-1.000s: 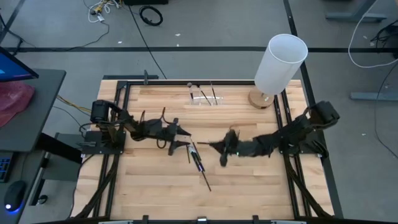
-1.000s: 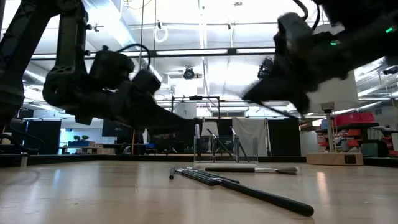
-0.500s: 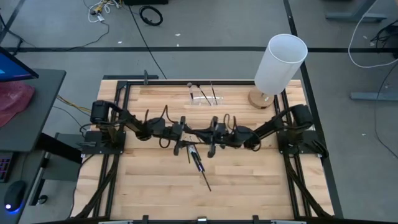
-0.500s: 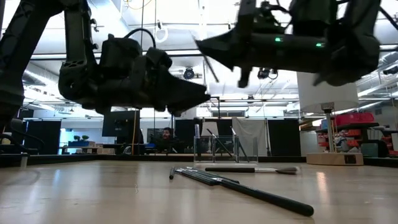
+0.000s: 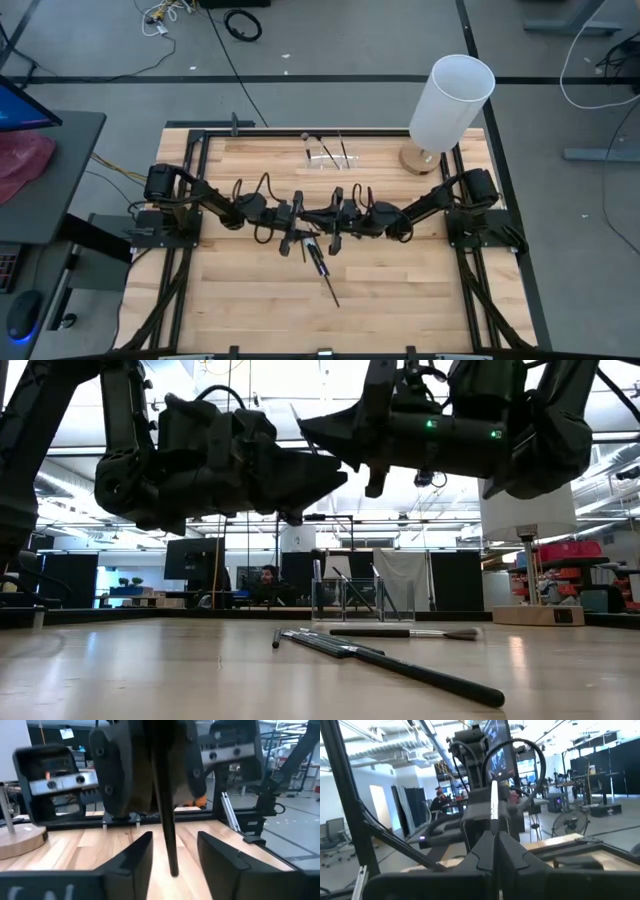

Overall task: Pick & Place Makeup Supplies
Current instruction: Put the black makeup brush into the transparent organizer

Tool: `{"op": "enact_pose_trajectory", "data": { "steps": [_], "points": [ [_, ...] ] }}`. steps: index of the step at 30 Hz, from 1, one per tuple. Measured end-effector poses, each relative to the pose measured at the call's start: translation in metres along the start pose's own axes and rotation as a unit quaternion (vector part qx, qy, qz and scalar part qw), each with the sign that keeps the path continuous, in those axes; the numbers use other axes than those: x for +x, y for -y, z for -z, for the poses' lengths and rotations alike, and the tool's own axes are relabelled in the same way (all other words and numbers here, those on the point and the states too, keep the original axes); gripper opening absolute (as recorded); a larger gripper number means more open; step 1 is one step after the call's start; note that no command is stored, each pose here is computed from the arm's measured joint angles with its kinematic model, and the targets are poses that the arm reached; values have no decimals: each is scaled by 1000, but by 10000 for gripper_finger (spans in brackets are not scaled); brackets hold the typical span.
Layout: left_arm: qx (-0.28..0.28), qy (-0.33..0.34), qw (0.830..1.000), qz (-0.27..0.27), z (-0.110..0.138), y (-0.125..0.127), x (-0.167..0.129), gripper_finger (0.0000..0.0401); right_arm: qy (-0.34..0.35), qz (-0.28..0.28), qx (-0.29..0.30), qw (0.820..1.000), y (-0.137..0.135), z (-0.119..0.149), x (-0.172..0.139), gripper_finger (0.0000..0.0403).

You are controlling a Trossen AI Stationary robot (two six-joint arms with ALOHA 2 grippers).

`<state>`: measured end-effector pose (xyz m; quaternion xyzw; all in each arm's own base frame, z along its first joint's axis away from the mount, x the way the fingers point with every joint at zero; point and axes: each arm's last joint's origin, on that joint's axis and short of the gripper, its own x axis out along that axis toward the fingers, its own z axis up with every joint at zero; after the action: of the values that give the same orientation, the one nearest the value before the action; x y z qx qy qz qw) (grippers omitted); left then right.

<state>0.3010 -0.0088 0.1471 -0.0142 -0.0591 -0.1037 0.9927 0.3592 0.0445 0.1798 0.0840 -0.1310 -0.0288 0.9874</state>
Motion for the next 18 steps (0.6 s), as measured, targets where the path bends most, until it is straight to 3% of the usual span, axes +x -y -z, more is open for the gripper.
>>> {"op": "enact_pose_trajectory", "data": {
  "steps": [10,18],
  "points": [
    [-15,-2,1000,-6,1,0,0,16,-20,-4,7,1000,-4,4,-1,7],
    [-21,-51,998,-10,10,-1,-1,11,-91,2,47,995,-3,14,-3,44]
  ]
}}
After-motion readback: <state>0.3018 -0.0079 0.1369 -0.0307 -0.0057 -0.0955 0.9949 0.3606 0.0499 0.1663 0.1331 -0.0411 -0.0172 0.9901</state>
